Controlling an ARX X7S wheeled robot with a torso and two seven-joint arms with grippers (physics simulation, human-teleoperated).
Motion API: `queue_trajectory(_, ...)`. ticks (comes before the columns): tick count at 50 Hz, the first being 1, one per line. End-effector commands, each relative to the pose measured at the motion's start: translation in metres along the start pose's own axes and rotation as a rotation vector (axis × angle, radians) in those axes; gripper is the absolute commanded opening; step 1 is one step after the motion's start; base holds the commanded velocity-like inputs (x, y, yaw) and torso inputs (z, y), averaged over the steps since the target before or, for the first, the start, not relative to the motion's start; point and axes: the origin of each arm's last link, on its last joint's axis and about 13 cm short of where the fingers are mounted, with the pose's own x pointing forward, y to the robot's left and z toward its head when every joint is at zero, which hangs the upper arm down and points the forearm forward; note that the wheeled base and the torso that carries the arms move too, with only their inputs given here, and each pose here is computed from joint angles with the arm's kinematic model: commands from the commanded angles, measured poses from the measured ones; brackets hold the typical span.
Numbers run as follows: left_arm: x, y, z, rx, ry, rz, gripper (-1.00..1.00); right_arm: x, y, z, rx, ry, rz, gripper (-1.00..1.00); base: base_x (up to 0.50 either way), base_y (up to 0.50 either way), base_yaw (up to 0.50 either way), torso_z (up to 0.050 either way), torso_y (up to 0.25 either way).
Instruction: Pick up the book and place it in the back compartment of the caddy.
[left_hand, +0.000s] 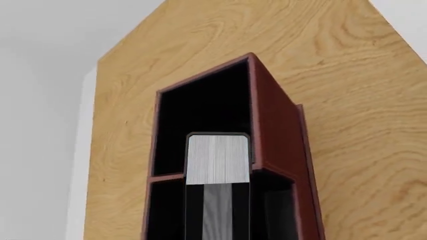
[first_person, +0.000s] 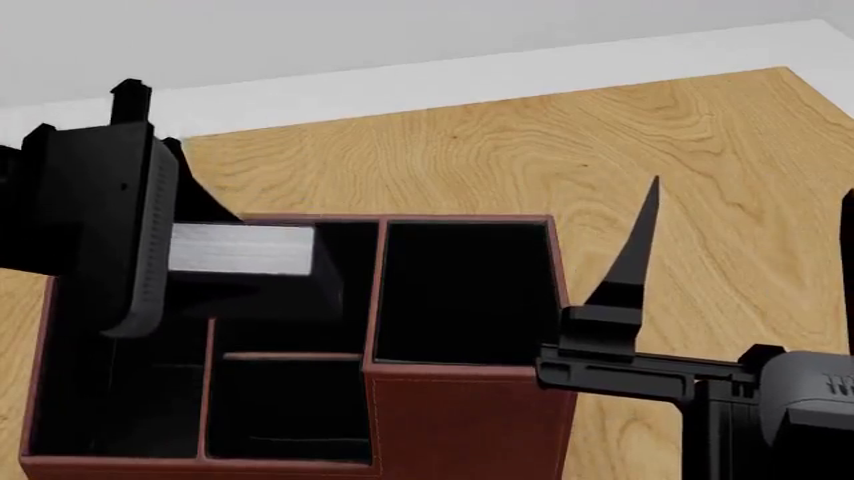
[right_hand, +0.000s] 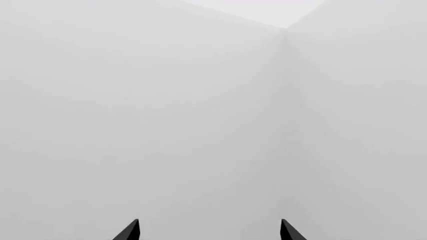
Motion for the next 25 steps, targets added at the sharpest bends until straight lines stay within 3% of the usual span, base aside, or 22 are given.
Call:
queue_trajectory(1, -0.001, -0.002, 0.001, -0.040, -0.025, 0.019, -1.00, 0.000, -0.001, -0.003, 0.003, 0.001, 0.001, 1.00, 0.00, 0.00, 0.00, 0.000, 0.000)
queue_trajectory(25, 0.002, -0.012, 0.001, -0.065, -0.015, -0.023, -1.00, 0.001, 0.002, 0.001, 0.011, 0.008, 0.002, 1.00, 0.00, 0.00, 0.00, 0.000, 0.002)
